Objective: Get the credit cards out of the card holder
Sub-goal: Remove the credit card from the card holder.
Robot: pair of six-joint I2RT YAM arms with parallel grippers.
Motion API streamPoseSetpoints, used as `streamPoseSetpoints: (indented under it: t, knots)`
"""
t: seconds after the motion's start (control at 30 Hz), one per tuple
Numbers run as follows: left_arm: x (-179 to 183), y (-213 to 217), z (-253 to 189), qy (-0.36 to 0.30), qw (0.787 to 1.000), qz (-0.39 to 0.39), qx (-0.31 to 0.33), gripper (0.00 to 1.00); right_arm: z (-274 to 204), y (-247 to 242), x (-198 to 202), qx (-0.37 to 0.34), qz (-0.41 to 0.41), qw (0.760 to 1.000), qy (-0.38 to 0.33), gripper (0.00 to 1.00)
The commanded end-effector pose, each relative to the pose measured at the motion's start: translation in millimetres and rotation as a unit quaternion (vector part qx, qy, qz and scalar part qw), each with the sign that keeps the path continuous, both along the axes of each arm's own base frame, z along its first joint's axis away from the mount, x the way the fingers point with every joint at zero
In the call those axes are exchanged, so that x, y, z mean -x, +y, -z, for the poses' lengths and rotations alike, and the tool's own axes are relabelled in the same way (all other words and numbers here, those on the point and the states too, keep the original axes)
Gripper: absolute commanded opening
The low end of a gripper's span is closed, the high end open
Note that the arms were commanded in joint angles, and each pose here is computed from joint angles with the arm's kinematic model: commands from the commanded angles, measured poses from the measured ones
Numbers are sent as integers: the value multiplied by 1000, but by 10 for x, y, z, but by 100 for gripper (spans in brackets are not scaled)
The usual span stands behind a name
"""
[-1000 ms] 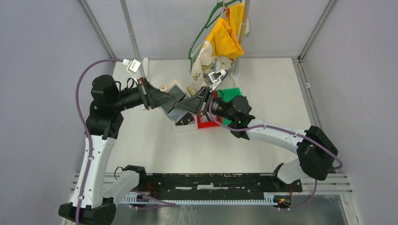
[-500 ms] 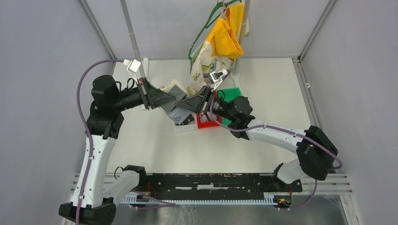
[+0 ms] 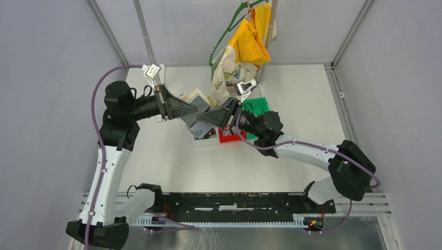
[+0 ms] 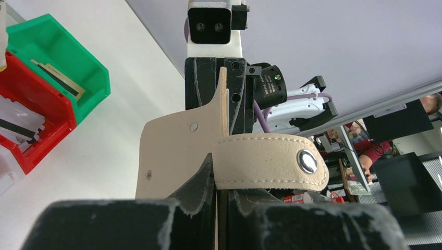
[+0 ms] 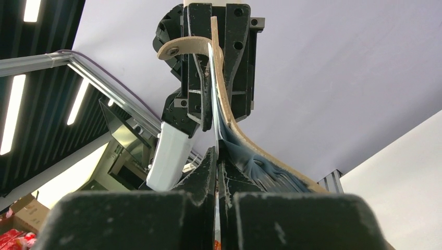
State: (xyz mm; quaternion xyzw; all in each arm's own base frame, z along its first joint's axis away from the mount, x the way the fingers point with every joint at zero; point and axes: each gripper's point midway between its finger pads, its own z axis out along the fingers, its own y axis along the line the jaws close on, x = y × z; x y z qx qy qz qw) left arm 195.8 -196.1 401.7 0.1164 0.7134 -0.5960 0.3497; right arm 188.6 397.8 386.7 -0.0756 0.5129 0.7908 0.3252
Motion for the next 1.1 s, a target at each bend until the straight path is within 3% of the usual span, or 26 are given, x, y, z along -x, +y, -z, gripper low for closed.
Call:
streamPoseSetpoints:
  t: [0.0, 0.23, 0.4, 0.6, 0.87, 0.93, 1.07]
  knots:
    - [201, -34, -267, -36, 998, 40, 25, 8, -146, -123, 44, -26, 8, 999, -22, 0]
    - [187, -38, -296, -36, 998, 38, 30, 8, -113, -169, 111, -28, -1, 999, -24, 0]
    - [166, -36, -273, -35, 998, 36, 31, 19, -66, -211, 127, -24, 3, 999, -24, 0]
    - [132, -37, -244, -25, 999, 31, 32, 21, -64, -235, 130, -28, 4, 999, -26, 0]
    - [128, -31, -245, -31, 999, 26, 27, 4, -68, -248, 166, -32, -5, 999, -29, 0]
    - [106, -29, -240, -29, 999, 22, 27, 3, -47, -267, 174, -31, -4, 999, -29, 6]
    - [80, -34, -244, -26, 999, 22, 27, 3, -40, -323, 140, -36, 3, 999, -24, 32]
